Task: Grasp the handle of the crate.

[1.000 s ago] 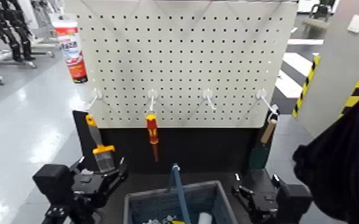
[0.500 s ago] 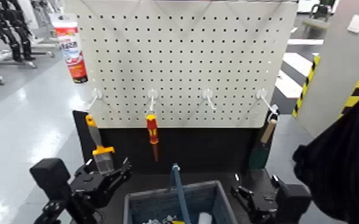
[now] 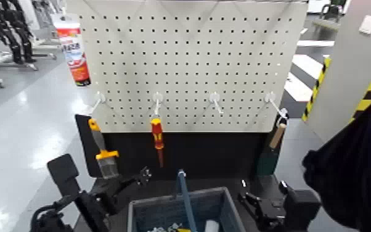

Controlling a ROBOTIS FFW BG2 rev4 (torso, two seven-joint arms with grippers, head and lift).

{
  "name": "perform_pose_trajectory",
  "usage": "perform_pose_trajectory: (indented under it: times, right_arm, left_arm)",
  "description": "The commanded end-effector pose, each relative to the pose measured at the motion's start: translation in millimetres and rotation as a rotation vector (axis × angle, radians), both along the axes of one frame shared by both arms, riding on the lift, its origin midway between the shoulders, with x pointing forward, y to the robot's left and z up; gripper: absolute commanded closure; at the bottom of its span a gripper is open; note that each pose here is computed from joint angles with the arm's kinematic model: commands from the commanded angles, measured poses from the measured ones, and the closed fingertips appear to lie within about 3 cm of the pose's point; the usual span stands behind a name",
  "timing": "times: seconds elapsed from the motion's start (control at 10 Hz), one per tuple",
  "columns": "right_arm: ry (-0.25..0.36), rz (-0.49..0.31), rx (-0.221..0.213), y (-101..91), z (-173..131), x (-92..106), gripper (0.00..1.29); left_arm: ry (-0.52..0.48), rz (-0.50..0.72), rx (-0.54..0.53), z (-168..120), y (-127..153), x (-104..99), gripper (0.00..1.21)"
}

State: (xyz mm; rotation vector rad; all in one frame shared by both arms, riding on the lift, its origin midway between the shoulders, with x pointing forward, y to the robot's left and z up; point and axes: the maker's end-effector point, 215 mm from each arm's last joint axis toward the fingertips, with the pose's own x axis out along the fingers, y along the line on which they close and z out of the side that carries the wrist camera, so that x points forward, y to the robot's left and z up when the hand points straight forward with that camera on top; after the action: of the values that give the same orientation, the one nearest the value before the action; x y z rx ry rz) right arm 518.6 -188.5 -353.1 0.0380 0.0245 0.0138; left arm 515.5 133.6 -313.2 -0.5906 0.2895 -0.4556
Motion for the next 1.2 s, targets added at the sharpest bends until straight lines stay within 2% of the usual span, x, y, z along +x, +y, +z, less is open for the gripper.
perform_pose_trajectory:
  times: [0.1,0.5,0.9,1.2]
  right_arm:
    - [0.002,0.001,-0.001,0.2,-0.6,0.2,0.14]
    - [-0.002,-0.001,0.003,-0.3,0.9,-0.1,0.14]
    - [-0.010,-0.001,0.011,0.2,2.3,-0.8,0.14]
    - [-0.015,-0.002,0.014,-1.2,3.6,-0.7,0.14]
  left_arm:
    - [0.122,-0.136,-0.188,-2.3,-34.0,-17.9,0.10]
    - [0.327,-0.292,-0.393,-16.8,-69.4,-49.5,0.10]
    - [0.421,-0.406,-0.550,-13.0,-101.5,-54.4,0.11]
    - [0.472,-0.470,-0.605,-20.4,-119.7,-56.0,0.11]
